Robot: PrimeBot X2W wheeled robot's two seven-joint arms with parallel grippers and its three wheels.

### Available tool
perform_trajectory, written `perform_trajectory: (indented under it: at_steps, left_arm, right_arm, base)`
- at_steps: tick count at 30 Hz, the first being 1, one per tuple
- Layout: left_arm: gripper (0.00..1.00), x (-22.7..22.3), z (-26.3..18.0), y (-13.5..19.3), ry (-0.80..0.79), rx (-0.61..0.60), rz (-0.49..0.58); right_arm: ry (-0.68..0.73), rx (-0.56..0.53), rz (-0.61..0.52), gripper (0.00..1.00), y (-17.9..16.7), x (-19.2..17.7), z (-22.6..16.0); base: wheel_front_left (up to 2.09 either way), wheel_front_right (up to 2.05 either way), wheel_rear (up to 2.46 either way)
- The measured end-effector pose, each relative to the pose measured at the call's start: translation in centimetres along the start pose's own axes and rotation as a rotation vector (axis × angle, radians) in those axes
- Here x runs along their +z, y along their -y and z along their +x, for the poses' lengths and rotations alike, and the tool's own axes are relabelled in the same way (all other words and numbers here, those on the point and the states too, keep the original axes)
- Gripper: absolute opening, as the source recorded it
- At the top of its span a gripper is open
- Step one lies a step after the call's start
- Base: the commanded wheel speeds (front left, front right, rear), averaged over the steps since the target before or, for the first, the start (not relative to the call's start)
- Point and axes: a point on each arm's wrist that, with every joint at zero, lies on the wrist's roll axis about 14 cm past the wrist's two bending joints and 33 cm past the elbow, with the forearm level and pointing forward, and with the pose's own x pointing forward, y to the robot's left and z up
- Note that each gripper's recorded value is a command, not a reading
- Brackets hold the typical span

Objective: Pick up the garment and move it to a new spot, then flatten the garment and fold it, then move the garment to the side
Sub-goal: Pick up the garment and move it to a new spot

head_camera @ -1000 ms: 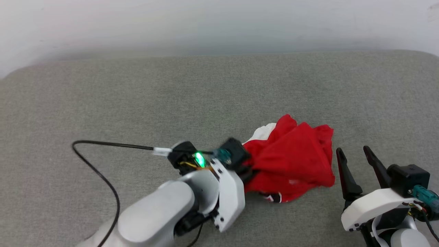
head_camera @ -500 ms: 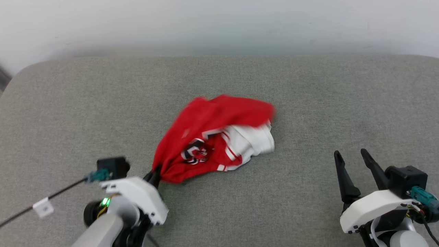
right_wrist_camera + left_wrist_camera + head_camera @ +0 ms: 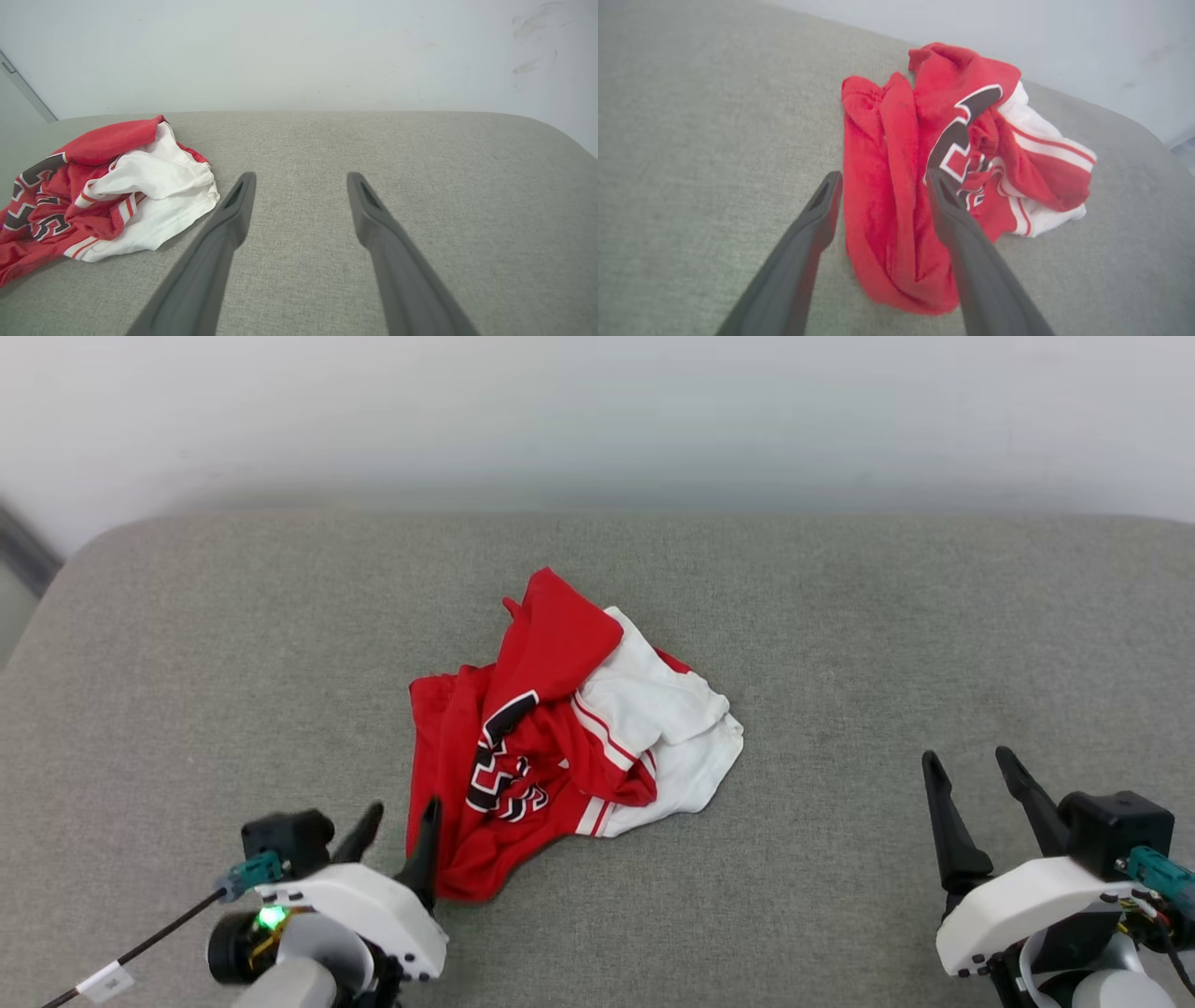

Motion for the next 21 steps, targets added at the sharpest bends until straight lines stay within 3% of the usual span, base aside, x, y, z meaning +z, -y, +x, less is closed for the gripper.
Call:
perform_trajectory:
  at_steps: [5, 9, 15, 21]
  left_arm:
    - [1.00, 5.0, 0.1, 2.3, 0.177, -0.065, 0.118]
    - [1.00, 6.4, 0.3, 5.2, 0.181, -0.164, 0.210]
    - [1.00, 2.2, 1.0, 9.0, -0.076, -0.335, 0.366]
    - [1.00, -3.1, 1.6, 9.0, -0.384, -0.404, 0.452]
  right_arm:
    - [0.018, -0.003, -0.007, 1.00, 0.0, 0.8, -0.6]
    - [0.019, -0.006, -0.008, 1.00, 0.1, 0.9, -1.0]
    - [0.016, -0.007, -0.008, 1.00, 0.1, 0.9, -1.1]
    - [-0.008, -0.022, 0.005, 1.00, 0.6, -0.1, -1.0]
  base:
    - [0.00, 0.00, 0.00]
    - [0.00, 0.00, 0.00]
    - [0.00, 0.00, 0.00]
    - [0.00, 0.00, 0.00]
